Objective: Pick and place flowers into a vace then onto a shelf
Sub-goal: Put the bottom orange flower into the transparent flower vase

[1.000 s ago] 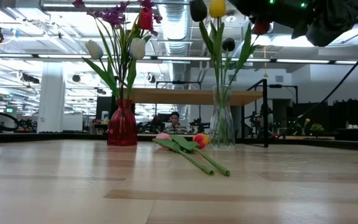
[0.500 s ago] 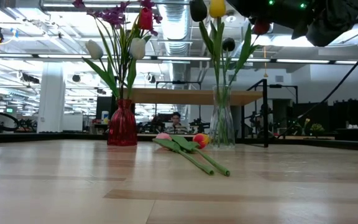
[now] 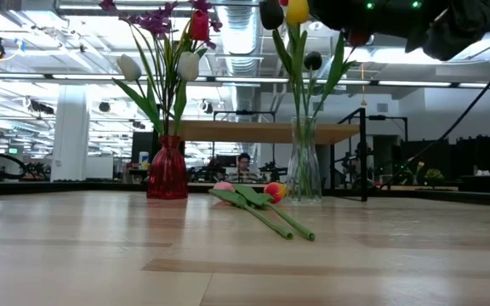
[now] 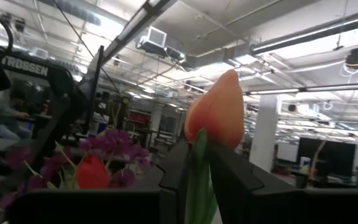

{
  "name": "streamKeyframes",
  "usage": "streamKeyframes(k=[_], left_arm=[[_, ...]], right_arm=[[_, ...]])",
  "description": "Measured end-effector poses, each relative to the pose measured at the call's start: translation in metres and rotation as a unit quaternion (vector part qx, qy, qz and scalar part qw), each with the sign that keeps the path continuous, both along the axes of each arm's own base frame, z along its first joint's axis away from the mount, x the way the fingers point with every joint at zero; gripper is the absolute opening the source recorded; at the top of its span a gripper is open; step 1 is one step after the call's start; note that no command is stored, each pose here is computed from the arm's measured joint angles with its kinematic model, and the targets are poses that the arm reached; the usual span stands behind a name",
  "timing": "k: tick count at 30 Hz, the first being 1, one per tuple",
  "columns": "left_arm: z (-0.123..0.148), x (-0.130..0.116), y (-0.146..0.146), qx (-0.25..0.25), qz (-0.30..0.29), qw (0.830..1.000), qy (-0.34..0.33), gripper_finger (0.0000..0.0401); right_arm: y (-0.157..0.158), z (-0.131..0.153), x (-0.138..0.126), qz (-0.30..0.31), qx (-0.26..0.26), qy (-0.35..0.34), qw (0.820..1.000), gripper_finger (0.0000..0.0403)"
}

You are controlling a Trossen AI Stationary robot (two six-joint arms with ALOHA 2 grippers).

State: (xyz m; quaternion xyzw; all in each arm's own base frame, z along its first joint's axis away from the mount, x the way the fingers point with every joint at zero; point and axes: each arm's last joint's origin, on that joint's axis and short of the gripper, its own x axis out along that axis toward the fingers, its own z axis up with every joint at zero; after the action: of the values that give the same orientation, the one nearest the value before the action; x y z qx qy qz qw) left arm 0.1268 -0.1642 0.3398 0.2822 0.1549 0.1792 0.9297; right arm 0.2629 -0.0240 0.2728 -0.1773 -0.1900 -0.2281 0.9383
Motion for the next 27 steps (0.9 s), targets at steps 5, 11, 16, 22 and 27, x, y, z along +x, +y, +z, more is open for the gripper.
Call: streamKeyframes(k=[5,11,16,22,27], left_arm=[[0.000,0.000,0.000,-0.002,0.000,1.000,-0.001,0.0219],[0.000,0.000,0.000,-0.003,0.000,1.000,-0.002,0.0219],[0.000,0.001,-0.001,-0.012,-0.002,1.000,-0.002,0.0219],[0.000,0.001,-0.002,-0.018,-0.005,1.000,0.003,0.0219],[0.000,0.001,-0.002,-0.019,-0.005,1.000,0.003,0.0219]], right_arm=[[0.010,0.000,0.000,-0.036,0.015,0.006,0.999,0.0089],[0.020,0.004,0.006,-0.065,0.039,0.033,0.997,0.0134],[0.029,0.011,0.013,-0.081,0.043,0.064,0.994,0.0164],[0.042,0.019,0.015,-0.127,0.055,0.082,0.987,0.0177],[0.057,0.026,0.015,-0.176,0.060,0.109,0.976,0.0176]])
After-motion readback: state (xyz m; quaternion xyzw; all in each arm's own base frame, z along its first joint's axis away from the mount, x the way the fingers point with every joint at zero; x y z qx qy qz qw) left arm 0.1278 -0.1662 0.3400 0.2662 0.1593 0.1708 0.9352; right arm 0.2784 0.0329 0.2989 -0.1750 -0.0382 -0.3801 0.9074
